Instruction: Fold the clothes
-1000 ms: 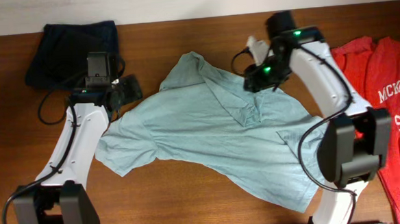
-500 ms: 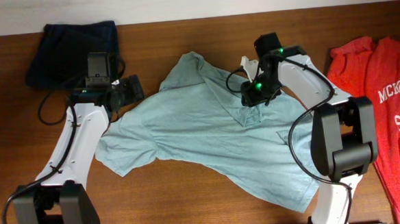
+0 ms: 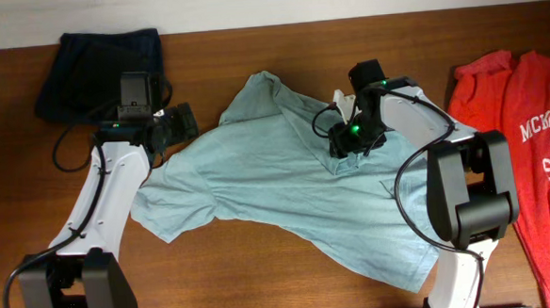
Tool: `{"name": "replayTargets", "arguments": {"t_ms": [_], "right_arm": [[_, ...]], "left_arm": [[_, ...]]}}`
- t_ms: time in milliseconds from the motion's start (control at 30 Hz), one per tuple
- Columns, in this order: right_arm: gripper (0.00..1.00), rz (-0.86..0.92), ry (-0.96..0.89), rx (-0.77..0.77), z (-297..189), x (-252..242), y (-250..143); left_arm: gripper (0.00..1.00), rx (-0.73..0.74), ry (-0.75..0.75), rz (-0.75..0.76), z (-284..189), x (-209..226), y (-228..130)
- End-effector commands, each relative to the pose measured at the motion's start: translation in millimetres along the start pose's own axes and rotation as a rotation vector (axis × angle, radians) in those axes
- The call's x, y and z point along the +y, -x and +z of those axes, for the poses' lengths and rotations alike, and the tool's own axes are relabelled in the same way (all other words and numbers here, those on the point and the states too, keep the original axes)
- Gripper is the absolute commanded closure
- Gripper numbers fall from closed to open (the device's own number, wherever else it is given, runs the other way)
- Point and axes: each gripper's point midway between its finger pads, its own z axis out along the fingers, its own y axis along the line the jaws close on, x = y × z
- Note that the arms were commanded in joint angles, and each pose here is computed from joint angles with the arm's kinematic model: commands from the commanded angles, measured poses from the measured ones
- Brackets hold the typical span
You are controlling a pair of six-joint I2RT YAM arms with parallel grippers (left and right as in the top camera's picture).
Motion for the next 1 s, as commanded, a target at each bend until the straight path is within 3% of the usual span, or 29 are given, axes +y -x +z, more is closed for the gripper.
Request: {"name": "replayTargets", "arguments": {"t_ms": [0, 67, 233, 400, 733, 967], "right_arm": [[0.37, 0.037, -0.009, -0.002, 2, -3, 0], [0.38, 0.036, -0.009, -0.004, 2, -3, 0], [0.61, 0.061, -0.009, -0.011, 2, -3, 2], [0.69, 0.071, -0.010, -0.027, 1, -3, 6], [0.96, 0.026, -0.017, -0.196, -48, 5, 66], [0.96, -0.049, -0.037, -0.284, -83, 10, 95]], "left_arm": [[0.01, -0.005, -0.008, 0.000, -2, -1, 2], [0.01, -0.005, -0.008, 0.000, -2, -1, 2], [0.01, -0.005, -0.008, 0.000, -2, -1, 2], [0.01, -0.005, -0.008, 0.000, -2, -1, 2], [0.01, -0.005, -0.008, 0.000, -2, -1, 2], [0.01, -0.005, -0.008, 0.000, -2, -1, 2]]}}
